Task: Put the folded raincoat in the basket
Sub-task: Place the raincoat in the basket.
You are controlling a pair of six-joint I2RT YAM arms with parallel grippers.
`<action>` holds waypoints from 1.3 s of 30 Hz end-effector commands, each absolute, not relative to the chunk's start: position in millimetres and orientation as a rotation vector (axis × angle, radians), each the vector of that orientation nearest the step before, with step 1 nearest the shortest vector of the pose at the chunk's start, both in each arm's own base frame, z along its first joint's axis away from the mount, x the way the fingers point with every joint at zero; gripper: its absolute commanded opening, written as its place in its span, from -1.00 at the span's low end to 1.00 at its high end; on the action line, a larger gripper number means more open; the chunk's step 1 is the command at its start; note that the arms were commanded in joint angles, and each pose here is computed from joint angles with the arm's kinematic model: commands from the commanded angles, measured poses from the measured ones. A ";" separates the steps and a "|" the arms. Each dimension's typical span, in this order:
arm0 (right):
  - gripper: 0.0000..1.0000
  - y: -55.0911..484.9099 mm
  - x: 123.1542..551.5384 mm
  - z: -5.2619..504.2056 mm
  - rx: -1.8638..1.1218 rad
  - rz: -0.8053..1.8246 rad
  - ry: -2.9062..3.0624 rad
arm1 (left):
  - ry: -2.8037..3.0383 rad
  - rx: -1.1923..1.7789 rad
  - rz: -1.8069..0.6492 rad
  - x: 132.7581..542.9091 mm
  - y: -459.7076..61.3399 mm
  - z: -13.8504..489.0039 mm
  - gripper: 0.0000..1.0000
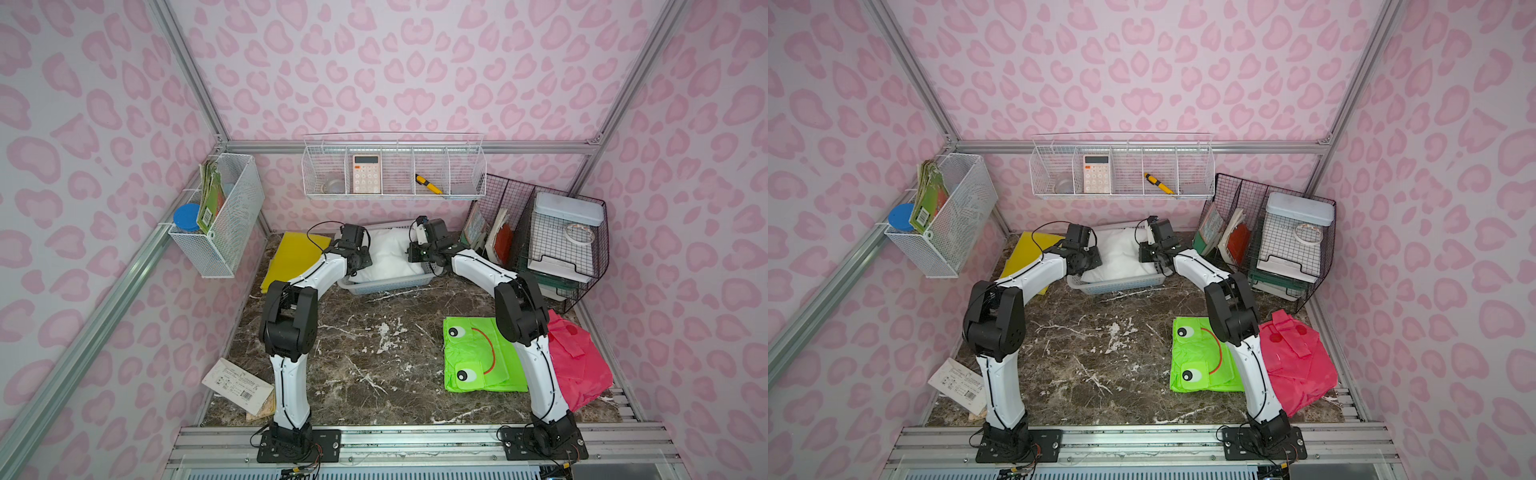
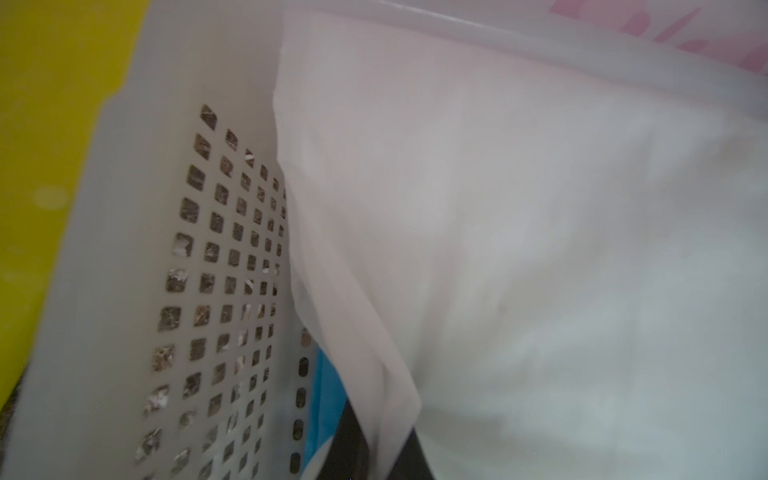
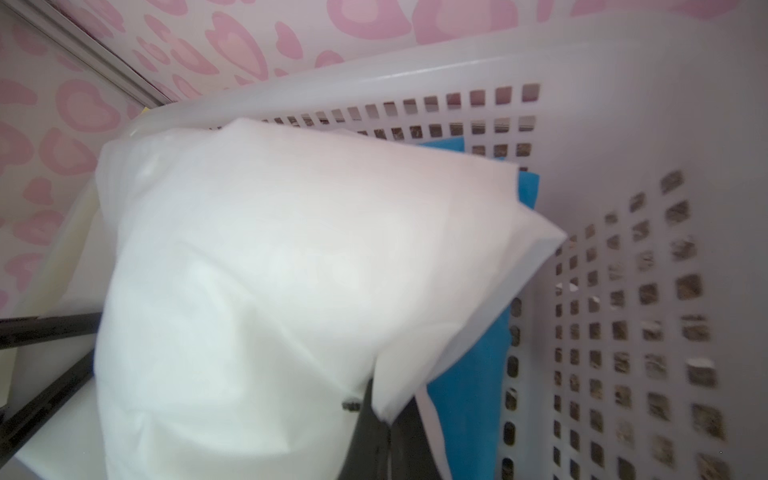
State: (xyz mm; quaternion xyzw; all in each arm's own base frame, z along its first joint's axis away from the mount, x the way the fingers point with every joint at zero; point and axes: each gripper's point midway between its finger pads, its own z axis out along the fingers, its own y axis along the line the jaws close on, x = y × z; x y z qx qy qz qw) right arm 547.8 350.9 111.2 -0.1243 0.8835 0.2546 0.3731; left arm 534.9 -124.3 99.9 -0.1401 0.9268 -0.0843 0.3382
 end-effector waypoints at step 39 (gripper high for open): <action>0.42 385.9 549.5 152.2 -0.354 0.802 2.175 | 2.453 -0.298 -0.575 553.8 -177.6 131.4 0.33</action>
